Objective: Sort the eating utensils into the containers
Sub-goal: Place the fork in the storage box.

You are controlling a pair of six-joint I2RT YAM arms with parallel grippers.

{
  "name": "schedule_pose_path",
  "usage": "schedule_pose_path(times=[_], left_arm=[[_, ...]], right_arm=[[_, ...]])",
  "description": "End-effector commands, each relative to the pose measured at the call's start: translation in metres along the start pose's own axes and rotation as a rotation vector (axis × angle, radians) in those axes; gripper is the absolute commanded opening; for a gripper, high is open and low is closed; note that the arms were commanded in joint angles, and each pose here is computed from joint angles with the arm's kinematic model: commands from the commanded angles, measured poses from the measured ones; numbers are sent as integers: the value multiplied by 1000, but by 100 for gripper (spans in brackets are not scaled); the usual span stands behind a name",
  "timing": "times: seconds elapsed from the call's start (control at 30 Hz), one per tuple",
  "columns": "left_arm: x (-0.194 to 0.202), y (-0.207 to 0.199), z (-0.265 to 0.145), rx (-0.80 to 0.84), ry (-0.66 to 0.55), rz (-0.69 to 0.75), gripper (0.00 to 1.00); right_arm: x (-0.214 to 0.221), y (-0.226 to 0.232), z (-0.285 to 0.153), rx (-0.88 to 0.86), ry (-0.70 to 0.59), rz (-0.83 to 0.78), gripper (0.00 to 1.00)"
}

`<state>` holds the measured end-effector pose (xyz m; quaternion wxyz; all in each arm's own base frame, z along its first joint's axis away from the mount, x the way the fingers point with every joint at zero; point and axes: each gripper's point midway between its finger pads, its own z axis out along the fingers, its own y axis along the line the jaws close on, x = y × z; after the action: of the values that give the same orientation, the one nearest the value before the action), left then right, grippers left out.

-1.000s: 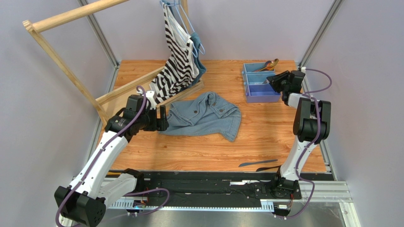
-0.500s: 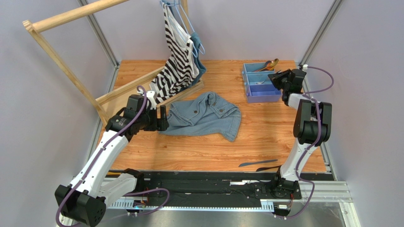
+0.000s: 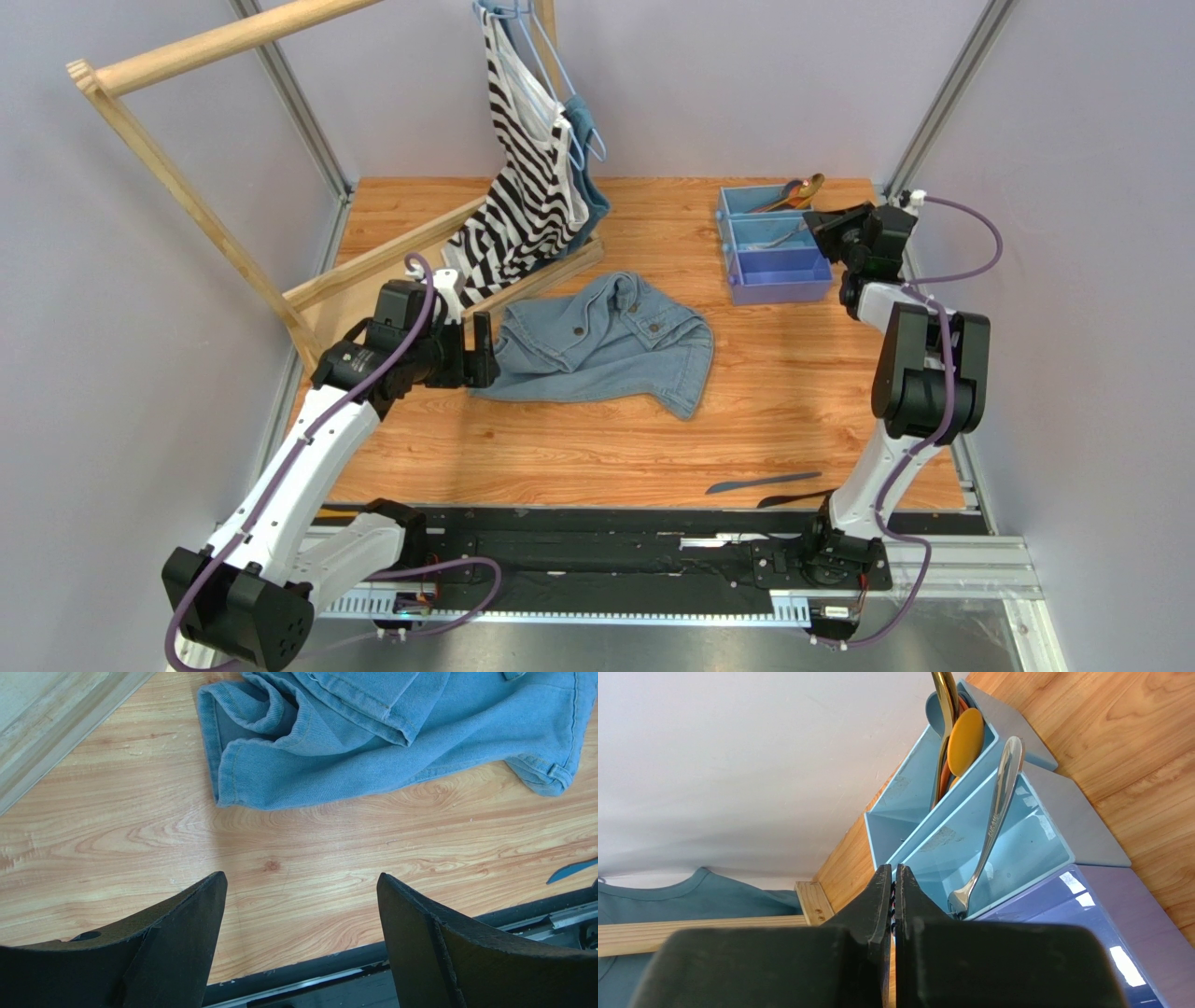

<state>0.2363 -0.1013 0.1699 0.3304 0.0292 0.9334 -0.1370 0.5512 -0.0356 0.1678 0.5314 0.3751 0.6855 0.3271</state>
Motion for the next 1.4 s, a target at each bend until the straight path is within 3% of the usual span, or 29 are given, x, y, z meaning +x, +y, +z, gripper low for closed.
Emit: schedule_pose_path(times=[0.0,0.37,0.77,1.03,1.17,1.37], left_arm=[[1,-3,-1,16,6,20,87],[2,-4,0,16,9,19,87],[2,-3,0,14,10,19,87],[2,-5,0,20,12,25,87],[2,-6,0,22,13,25,87],[2,-6,0,25,14,27,87]], right_arm=[[-23,21,-6,-89,-74,21,0],[-36,37,-5,-222,-111,66,0],[-11,1,18,-139,-60,94,2],[5,-4,24,-110,-36,63,20],[-4,-2,22,-69,-59,51,36],[-17,13,14,-46,-80,32,48]])
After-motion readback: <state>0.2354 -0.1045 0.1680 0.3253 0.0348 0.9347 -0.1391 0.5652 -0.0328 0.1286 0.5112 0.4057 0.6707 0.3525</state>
